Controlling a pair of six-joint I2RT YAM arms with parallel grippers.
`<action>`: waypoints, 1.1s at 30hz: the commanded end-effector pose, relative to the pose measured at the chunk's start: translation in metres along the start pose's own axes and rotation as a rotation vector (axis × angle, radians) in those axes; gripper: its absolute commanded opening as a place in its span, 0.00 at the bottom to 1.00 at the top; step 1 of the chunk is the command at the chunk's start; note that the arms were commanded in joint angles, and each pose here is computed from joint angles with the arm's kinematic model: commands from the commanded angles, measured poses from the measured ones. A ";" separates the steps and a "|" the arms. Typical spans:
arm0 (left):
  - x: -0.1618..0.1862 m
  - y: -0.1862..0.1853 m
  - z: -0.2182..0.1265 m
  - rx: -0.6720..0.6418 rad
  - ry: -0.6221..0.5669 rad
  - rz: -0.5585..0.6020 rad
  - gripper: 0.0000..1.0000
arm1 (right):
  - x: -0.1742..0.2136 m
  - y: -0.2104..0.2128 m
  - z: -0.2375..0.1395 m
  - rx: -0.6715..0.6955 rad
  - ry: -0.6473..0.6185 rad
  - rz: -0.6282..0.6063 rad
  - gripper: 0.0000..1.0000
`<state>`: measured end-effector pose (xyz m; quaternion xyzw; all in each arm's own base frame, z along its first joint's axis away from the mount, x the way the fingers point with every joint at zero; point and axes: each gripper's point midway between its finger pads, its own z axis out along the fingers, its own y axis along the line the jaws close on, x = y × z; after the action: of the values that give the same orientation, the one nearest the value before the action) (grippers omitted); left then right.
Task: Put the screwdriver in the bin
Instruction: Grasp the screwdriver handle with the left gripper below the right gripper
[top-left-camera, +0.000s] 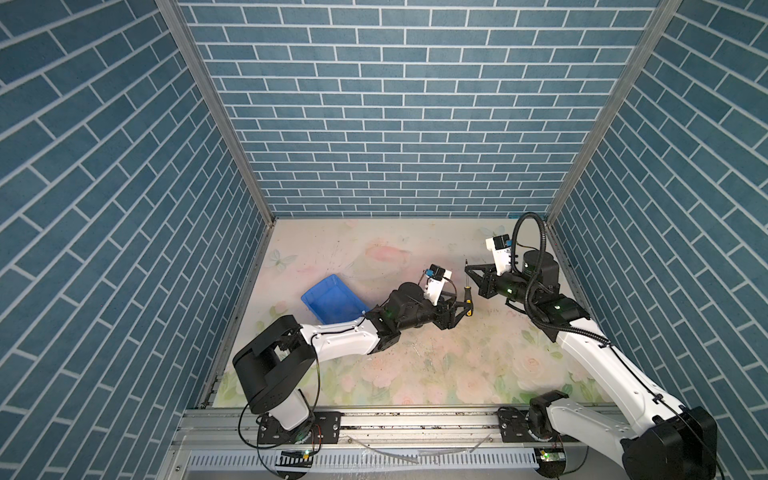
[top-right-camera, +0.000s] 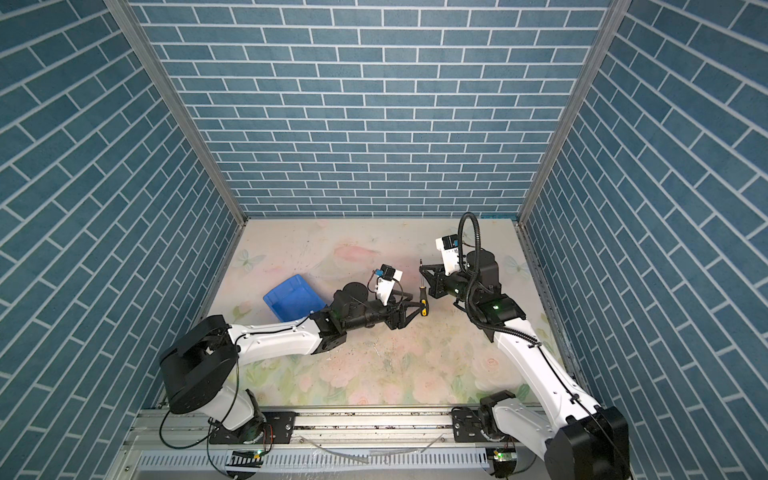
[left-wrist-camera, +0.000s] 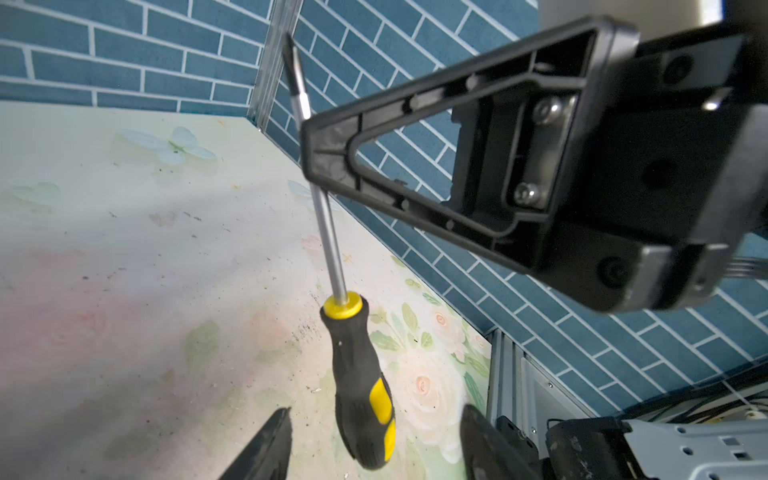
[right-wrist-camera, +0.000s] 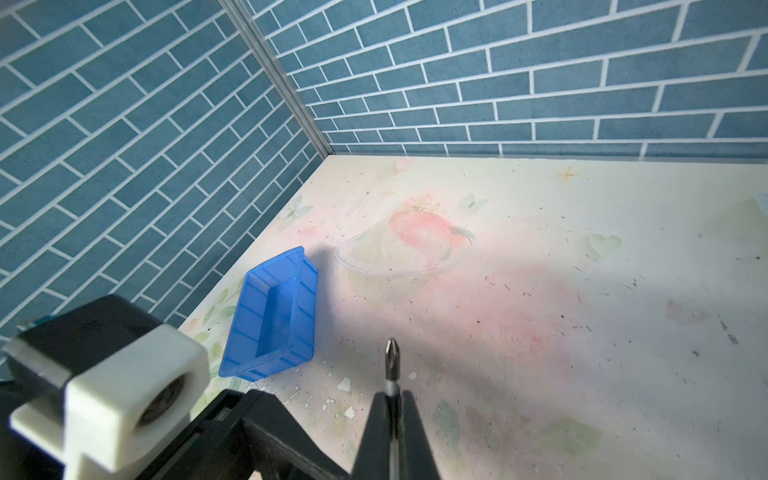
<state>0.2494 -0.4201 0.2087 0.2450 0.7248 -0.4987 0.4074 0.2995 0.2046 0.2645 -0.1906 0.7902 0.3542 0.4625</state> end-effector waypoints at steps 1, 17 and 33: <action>-0.013 -0.006 0.004 0.049 -0.039 -0.008 0.60 | -0.032 0.024 -0.005 -0.092 -0.090 -0.050 0.00; -0.012 -0.007 0.007 0.068 -0.038 -0.005 0.21 | -0.031 0.034 -0.001 -0.148 -0.083 -0.042 0.00; -0.015 0.002 0.004 0.031 -0.056 -0.002 0.19 | -0.035 0.037 0.000 -0.174 -0.107 -0.013 0.00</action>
<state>0.2584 -0.4235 0.2069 0.2322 0.7208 -0.5122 0.4052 0.2934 0.2253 0.2910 -0.2113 0.7465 0.4181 0.4724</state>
